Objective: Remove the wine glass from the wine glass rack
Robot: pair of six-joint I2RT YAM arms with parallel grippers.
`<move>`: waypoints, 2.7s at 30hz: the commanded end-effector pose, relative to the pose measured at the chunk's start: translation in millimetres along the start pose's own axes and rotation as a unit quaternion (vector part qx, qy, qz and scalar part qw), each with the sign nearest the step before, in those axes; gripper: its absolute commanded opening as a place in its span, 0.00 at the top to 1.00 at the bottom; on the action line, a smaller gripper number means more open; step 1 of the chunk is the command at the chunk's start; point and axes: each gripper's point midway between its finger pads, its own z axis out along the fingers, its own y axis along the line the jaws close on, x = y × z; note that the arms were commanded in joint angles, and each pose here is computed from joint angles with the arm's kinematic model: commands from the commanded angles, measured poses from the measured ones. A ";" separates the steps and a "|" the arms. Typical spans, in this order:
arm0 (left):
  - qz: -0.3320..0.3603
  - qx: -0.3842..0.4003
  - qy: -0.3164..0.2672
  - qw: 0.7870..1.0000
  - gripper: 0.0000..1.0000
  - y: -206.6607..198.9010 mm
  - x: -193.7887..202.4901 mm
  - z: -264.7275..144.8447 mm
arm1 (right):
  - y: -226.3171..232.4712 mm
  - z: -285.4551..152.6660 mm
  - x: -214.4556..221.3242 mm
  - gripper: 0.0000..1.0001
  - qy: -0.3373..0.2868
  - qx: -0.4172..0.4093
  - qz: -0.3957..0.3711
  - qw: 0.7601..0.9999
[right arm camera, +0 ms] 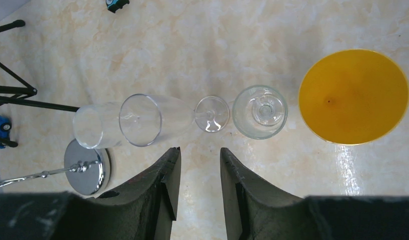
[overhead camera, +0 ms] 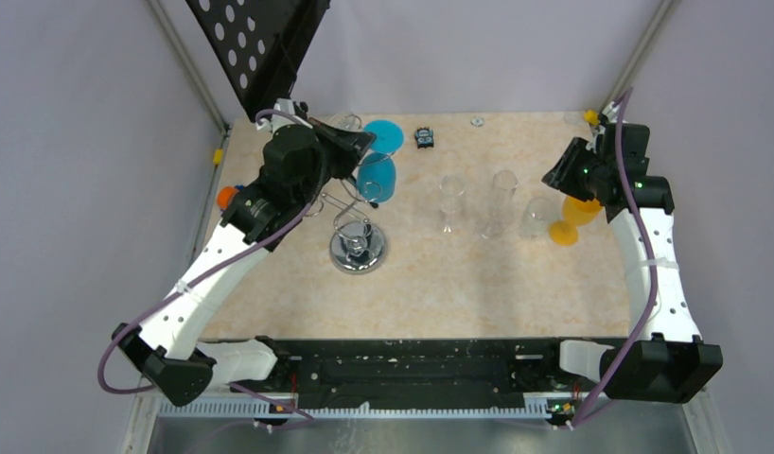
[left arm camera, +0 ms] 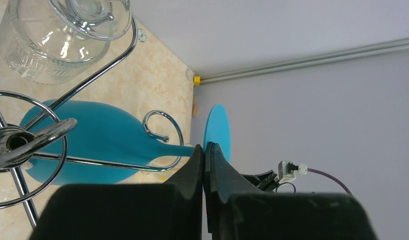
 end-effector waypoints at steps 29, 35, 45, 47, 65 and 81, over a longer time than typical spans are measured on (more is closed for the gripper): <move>-0.092 -0.007 -0.124 0.988 1.00 22.4 -32.4 -15.9 | 11.9 -4.6 -9.8 0.64 -0.018 -0.019 -0.010 1.000; -0.077 0.009 -0.090 0.993 1.00 7.6 -18.2 -3.9 | 11.5 -8.1 -9.0 0.64 -0.021 -0.018 -0.012 1.000; -0.063 0.051 -0.021 0.997 1.00 -19.1 11.0 5.0 | 16.8 -12.3 -8.3 0.62 -0.023 -0.031 -0.014 0.999; -0.053 0.073 -0.007 0.996 1.00 -28.9 16.3 6.3 | 21.8 -14.3 -7.7 0.59 -0.022 -0.044 -0.016 0.999; -0.078 0.254 0.117 0.957 1.00 -120.6 48.3 -19.2 | 131.6 -81.6 -4.5 0.25 -0.020 -0.365 0.078 0.928; -0.243 0.376 0.184 0.875 1.00 -191.1 28.3 -71.7 | 198.6 -185.3 -26.2 0.21 -0.028 -0.595 0.216 0.773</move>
